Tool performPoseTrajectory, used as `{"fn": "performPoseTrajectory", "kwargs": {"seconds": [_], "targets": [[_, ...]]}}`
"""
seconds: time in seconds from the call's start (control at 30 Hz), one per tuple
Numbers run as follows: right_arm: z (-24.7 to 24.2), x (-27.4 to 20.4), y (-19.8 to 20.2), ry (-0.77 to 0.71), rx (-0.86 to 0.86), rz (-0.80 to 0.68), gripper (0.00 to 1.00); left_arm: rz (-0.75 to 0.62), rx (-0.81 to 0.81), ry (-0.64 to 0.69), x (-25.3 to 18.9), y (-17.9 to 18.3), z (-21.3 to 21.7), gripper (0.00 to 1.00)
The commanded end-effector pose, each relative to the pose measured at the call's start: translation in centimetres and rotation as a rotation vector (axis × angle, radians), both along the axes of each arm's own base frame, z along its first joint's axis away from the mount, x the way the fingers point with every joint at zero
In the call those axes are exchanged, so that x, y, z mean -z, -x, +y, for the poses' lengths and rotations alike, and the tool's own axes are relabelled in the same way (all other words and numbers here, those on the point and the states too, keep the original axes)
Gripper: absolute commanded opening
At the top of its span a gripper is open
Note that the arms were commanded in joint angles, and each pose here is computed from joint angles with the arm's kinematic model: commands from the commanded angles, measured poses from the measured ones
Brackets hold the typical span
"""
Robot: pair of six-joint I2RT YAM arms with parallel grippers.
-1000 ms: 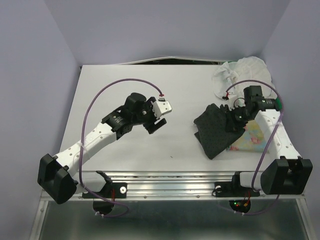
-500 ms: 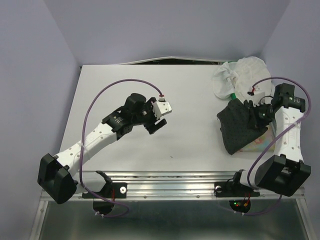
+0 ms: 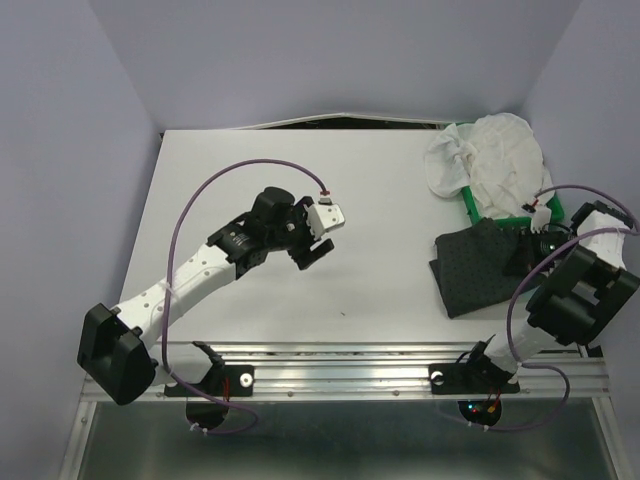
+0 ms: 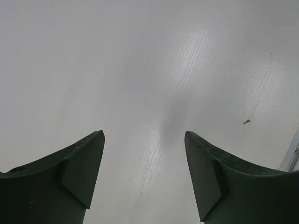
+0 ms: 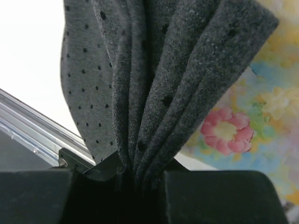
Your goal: Fold and stack the skirts
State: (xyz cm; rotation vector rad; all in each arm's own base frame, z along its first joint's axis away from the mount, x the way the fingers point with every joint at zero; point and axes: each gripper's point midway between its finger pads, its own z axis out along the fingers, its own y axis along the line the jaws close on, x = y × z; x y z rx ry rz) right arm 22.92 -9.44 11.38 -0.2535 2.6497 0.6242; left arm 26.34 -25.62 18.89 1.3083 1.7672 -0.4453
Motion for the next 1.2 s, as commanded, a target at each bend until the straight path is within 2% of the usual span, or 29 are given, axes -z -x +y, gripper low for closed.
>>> {"fn": "performPoseTrajectory", "kwargs": {"seconds": [0.0,0.03,0.17,0.2,0.23,0.27,0.3,0.4,0.5,0.63,0.67,0.7,0.73,0.77,0.93,1.1,1.17], "targets": [[-1.0,1.2,-1.0,-0.092,-0.002,-0.076,0.08,-0.008,0.008,0.005,-0.4,0.0,0.0,0.8],[-1.4,1.6,-1.1,-0.093,0.005,-0.075,0.09,-0.006,0.01,0.001,-0.3,0.1,0.0,0.8],[-2.9,3.7,-1.6,-0.073,0.023,-0.071,0.25,0.006,0.009,-0.012,0.0,0.0,0.0,0.8],[-2.9,4.2,-1.6,-0.078,0.038,-0.058,0.38,0.005,0.006,-0.01,-0.3,-0.1,0.0,0.8],[-3.4,4.5,-1.9,-0.062,0.051,-0.064,0.47,0.011,0.005,-0.013,-0.2,-0.2,0.0,0.8],[-3.5,4.7,-2.1,-0.062,0.058,-0.061,0.62,0.012,0.005,-0.012,-0.2,-0.2,-0.1,0.8],[-3.7,4.8,-2.2,-0.062,0.065,-0.059,0.64,0.017,0.006,-0.015,-0.2,-0.2,-0.1,0.8],[-4.1,4.7,-2.6,-0.058,0.077,-0.059,0.64,0.038,0.001,-0.01,-0.1,-0.1,-0.3,0.8],[-4.3,4.4,-2.7,-0.057,0.079,-0.056,0.6,0.129,0.008,0.056,0.1,0.5,-1.7,0.8],[-4.5,4.4,-2.7,-0.05,0.091,-0.044,0.53,0.452,0.036,0.255,0.5,1.6,-7.2,0.79],[-4.6,4.5,-2.8,-0.044,0.092,-0.043,0.52,0.582,-0.021,0.317,0.5,1.9,-8.4,0.75],[-4.6,4.5,-2.7,-0.047,0.097,-0.038,0.5,0.611,-0.002,0.368,-0.2,2.0,-10.2,0.75],[-4.7,4.6,-2.8,-0.047,0.103,-0.037,0.5,0.711,-0.038,0.378,0.4,2.4,-12.4,0.72],[-4.7,4.7,-2.8,-0.048,0.106,-0.037,0.5,0.721,-0.075,0.41,0.3,1.2,-13.3,0.72],[-4.9,4.8,-3.0,-0.046,0.118,-0.033,0.5,0.851,-0.143,0.569,-0.7,1.8,-21.1,0.76],[-5.4,5.0,-2.9,-0.026,0.116,-0.019,0.5,1.003,-0.196,0.642,2.3,3.3,-25.3,0.82],[-5.5,5.1,-2.9,-0.021,0.112,-0.018,0.5,1.107,-0.247,0.635,4.7,3.5,-26.5,0.83]]}}
